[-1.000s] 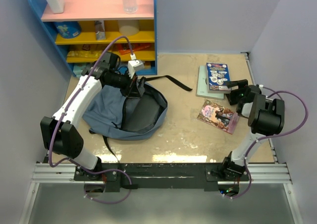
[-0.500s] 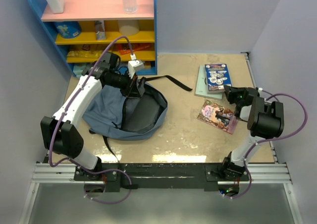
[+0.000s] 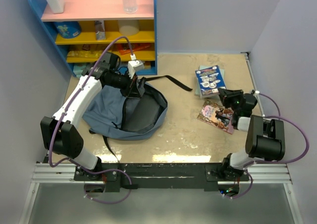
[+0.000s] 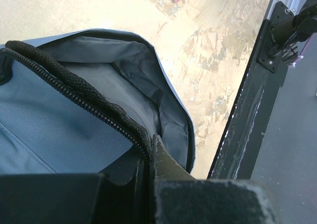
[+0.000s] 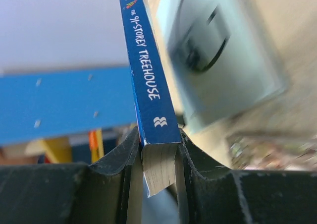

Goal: Pack the student bag
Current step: Pick up the book from the center of the board.

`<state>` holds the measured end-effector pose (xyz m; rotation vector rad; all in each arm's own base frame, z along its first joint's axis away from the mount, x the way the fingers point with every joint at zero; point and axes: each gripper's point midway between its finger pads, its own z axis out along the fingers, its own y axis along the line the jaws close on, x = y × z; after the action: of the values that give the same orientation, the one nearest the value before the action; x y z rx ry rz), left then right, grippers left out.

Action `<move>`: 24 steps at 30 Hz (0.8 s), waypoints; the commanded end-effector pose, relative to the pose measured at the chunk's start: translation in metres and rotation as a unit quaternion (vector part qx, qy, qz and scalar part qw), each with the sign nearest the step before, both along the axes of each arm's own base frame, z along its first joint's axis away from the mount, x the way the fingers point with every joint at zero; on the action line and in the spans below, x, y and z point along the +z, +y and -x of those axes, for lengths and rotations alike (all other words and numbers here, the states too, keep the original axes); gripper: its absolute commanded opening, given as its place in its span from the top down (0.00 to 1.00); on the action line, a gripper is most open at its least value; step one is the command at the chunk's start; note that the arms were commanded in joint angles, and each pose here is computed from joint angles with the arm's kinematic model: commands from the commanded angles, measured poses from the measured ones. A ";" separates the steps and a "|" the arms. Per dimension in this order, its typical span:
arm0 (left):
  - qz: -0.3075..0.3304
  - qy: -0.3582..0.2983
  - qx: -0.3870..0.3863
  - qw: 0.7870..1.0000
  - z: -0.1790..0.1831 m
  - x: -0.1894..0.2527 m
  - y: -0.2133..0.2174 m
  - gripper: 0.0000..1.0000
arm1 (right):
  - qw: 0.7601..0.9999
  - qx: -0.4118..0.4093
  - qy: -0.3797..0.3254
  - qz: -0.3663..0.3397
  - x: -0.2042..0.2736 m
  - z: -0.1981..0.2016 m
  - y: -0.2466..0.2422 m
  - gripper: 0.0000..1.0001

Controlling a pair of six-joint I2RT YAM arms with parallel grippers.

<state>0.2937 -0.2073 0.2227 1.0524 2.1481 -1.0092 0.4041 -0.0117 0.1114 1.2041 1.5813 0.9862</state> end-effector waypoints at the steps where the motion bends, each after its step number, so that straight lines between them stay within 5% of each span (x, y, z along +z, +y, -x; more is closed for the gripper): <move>1: 0.016 -0.006 -0.003 1.000 0.003 0.008 -0.001 1.00 | 0.985 0.108 -0.129 -0.048 0.074 0.013 0.061 1.00; 7: 0.006 -0.009 0.004 1.000 -0.001 0.002 0.001 1.00 | 0.958 0.172 -0.199 -0.113 0.113 0.055 0.100 1.00; 24: 0.009 -0.030 0.020 0.999 -0.013 0.018 0.000 1.00 | 0.920 0.364 -0.114 -0.086 0.098 0.151 0.203 1.00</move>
<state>0.3005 -0.2064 0.2191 1.0241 2.1587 -0.9804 0.2699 0.1818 0.2007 0.6720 1.7597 1.7126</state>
